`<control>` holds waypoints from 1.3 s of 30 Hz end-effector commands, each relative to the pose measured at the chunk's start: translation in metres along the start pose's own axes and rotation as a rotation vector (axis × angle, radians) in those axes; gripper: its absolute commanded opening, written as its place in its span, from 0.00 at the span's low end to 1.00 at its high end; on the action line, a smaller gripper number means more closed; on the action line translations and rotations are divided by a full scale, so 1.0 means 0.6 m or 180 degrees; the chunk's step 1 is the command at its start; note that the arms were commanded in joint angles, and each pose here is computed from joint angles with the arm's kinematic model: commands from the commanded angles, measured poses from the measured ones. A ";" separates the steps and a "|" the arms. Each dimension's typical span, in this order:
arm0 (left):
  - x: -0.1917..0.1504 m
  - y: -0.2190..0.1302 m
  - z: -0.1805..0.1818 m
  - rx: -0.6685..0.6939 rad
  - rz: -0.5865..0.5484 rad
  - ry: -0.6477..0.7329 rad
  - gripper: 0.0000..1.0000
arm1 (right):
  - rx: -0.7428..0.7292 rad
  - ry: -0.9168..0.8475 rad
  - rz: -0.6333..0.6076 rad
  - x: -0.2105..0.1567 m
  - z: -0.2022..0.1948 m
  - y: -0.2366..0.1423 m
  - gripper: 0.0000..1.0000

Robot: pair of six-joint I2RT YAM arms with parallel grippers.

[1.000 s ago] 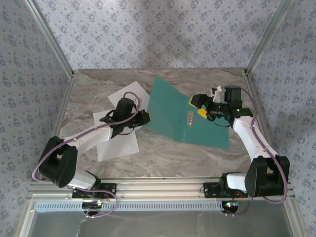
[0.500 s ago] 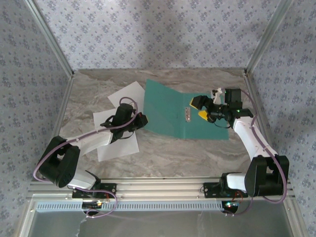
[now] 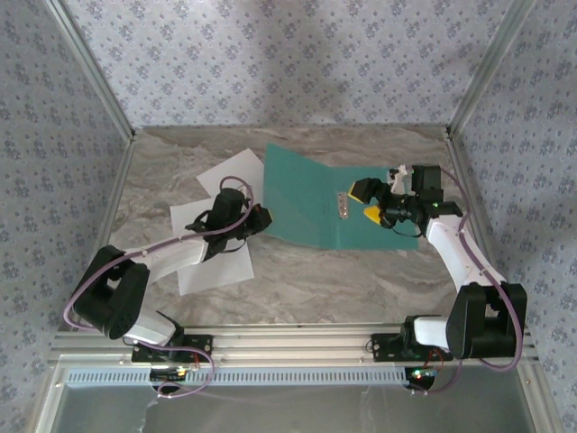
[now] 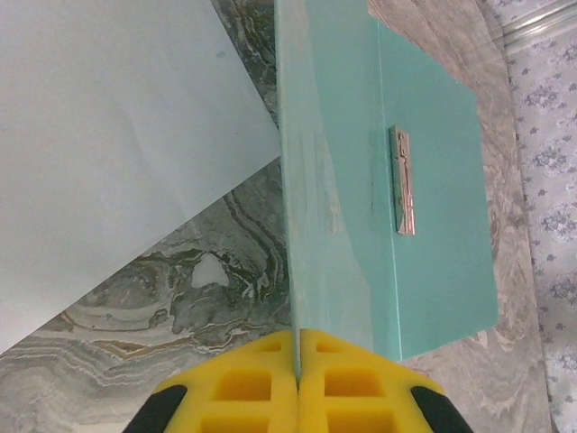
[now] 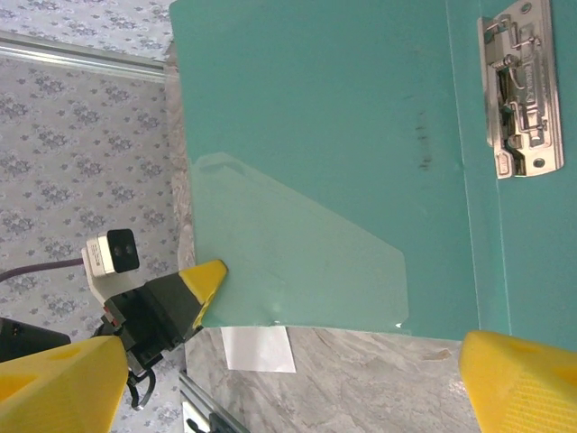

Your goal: Put the files into the folder

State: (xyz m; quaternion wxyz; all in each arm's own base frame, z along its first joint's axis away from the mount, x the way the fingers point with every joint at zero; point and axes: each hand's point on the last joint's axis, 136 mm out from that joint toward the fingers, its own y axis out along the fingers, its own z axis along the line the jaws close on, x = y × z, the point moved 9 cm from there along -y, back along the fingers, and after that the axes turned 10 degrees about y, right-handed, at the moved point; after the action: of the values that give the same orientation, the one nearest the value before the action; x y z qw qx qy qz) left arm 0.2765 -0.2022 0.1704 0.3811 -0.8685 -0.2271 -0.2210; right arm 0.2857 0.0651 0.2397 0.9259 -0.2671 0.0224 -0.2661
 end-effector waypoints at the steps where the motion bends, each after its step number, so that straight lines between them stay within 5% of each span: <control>1: 0.003 0.008 -0.014 -0.0152 0.0111 0.0158 0.00 | 0.0006 -0.0002 0.0074 -0.005 -0.006 -0.001 0.97; 8: 0.003 0.018 -0.004 -0.0124 0.0191 0.0121 0.00 | -0.0007 -0.0109 0.0078 -0.008 -0.007 -0.004 0.97; 15: 0.003 0.007 0.000 0.0145 0.0189 0.0105 0.43 | -0.0022 -0.0104 0.0065 -0.008 -0.010 -0.002 0.97; 39: -0.057 -0.014 0.003 0.0514 0.0233 0.0258 0.52 | -0.0102 -0.0163 0.0133 -0.013 -0.005 0.019 0.97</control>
State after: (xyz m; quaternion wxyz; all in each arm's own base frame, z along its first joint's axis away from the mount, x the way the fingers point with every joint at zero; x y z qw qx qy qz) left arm 0.2464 -0.2085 0.1440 0.4613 -0.8419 -0.1827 -0.2121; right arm 0.2834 0.0731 0.2318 0.9285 -0.2793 0.0106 -0.2444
